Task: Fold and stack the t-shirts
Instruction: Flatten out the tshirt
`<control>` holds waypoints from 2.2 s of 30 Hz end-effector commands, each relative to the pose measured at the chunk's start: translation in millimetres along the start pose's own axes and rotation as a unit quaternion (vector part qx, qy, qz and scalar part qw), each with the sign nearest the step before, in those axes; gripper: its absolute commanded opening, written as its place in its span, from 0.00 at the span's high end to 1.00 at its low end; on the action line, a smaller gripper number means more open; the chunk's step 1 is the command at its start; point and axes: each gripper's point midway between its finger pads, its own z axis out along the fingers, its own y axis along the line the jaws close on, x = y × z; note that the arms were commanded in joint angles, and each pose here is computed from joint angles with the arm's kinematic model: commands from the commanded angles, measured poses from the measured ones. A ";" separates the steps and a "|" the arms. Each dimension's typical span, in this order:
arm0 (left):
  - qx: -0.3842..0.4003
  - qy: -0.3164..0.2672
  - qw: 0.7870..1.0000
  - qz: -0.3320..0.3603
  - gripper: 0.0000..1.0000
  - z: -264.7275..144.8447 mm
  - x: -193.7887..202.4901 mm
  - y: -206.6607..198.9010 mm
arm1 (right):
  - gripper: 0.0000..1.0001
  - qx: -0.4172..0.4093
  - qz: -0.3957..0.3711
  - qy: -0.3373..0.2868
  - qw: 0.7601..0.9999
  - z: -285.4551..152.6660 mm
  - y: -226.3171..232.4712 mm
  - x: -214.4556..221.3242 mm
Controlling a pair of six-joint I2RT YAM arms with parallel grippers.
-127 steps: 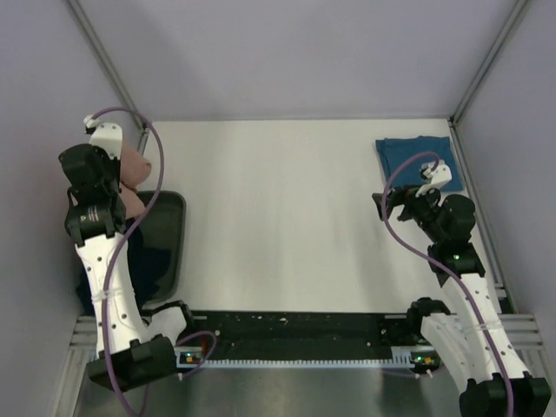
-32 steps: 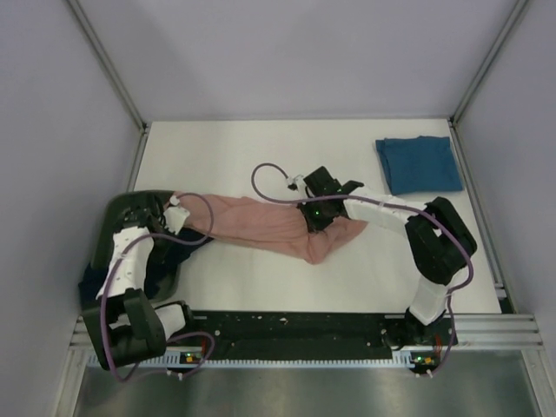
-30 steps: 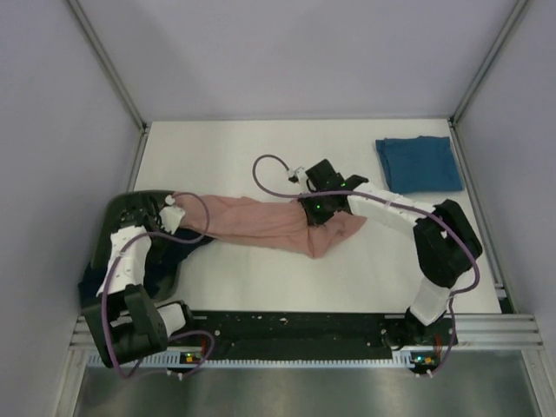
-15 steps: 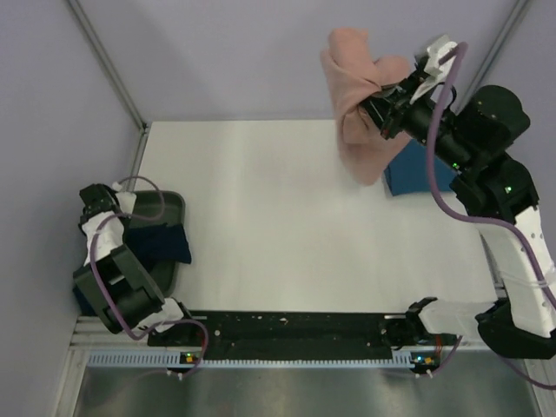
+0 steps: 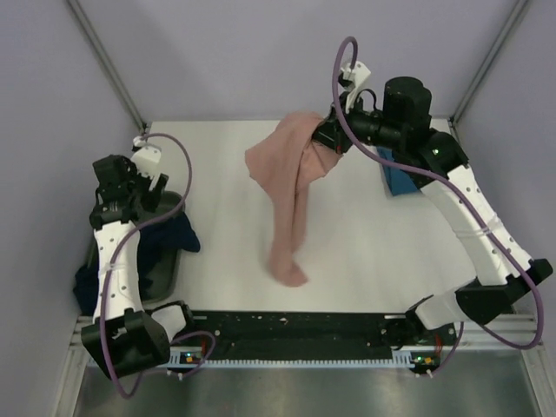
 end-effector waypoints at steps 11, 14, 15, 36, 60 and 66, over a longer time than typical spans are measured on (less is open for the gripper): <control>0.203 -0.093 0.974 0.049 0.02 -34.1 -50.1 -113.2 | 0.60 0.252 0.177 0.157 0.938 -67.8 -183.3 206.7; 0.247 -0.083 0.962 0.081 0.02 -38.1 -42.7 -139.1 | 0.49 0.346 0.245 0.197 0.884 -96.8 -231.3 252.7; 0.260 -0.072 0.959 0.088 0.02 -38.6 -36.5 -144.8 | 0.45 0.349 0.237 0.202 0.884 -97.8 -230.2 252.0; 0.181 0.005 0.977 -0.114 0.01 -12.4 2.0 -91.6 | 0.31 -0.223 -0.234 0.290 0.901 183.1 111.5 332.5; 0.266 -0.053 0.962 -0.037 0.02 -30.2 -10.1 -122.5 | 1.00 0.019 -0.095 0.546 0.832 -67.2 -2.9 389.5; 0.263 -0.058 0.962 -0.040 0.02 -31.6 -14.5 -120.4 | 1.00 0.148 -0.135 0.449 0.871 -21.8 -74.2 296.8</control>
